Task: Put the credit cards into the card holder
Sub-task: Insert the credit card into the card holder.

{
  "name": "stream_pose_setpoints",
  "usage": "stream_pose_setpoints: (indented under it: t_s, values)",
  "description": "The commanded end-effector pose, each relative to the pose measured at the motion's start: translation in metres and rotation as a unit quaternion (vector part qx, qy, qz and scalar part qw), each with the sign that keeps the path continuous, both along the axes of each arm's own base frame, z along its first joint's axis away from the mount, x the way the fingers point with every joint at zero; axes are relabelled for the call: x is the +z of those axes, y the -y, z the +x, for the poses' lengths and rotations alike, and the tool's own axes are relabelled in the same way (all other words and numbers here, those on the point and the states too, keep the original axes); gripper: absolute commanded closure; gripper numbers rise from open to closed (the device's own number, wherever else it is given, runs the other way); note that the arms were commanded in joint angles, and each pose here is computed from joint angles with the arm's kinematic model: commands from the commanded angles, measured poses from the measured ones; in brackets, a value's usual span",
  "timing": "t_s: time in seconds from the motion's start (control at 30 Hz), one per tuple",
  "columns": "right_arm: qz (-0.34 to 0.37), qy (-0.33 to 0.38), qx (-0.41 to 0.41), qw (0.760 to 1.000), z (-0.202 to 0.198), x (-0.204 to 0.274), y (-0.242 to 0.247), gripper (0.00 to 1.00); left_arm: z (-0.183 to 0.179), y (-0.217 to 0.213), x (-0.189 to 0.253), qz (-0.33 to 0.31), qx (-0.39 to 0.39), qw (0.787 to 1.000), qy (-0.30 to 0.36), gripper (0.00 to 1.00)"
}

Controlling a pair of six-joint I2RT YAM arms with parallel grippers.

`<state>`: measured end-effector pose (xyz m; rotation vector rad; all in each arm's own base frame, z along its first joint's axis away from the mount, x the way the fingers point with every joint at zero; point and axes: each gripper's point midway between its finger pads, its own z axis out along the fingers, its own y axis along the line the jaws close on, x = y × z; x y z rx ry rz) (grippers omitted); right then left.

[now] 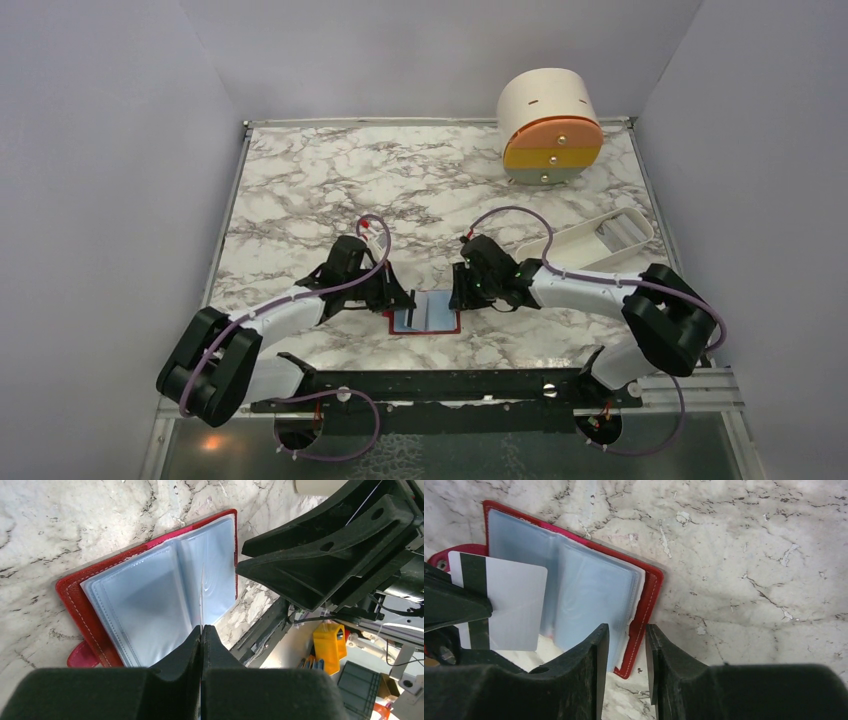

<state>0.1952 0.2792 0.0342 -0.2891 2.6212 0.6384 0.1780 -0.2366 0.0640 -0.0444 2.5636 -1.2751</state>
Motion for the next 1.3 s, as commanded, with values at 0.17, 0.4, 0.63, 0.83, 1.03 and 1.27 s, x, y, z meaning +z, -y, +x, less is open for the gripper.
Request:
stream_pose_setpoints:
  t_s: [0.17, 0.4, 0.63, 0.83, 1.03, 1.27]
  values:
    - [-0.042, 0.011, 0.003, 0.999, -0.001, -0.019, 0.015, 0.74, -0.003, 0.002, -0.013, -0.007, -0.007, 1.000, -0.013, 1.00]
    - [-0.044, 0.007, 0.001, 0.999, -0.008, -0.029, 0.022, 0.79, -0.001, 0.002, -0.021, -0.007, 0.002, 1.000, -0.019, 1.00]
    - [-0.038, 0.004, 0.003, 0.999, -0.014, -0.035, 0.023, 0.81, -0.002, 0.003, -0.022, -0.016, 0.004, 1.000, -0.020, 1.00]
    - [-0.036, -0.004, 0.004, 0.999, -0.019, -0.041, 0.023, 0.82, -0.001, 0.005, -0.022, -0.023, 0.008, 1.000, -0.020, 1.00]
    - [-0.033, 0.003, -0.001, 0.999, -0.016, -0.030, 0.022, 0.81, 0.001, 0.009, -0.018, -0.030, 0.009, 0.999, -0.016, 1.00]
    - [-0.013, 0.030, -0.009, 0.999, -0.007, 0.005, 0.015, 0.68, 0.003, 0.009, -0.021, -0.028, 0.019, 0.999, -0.016, 1.00]
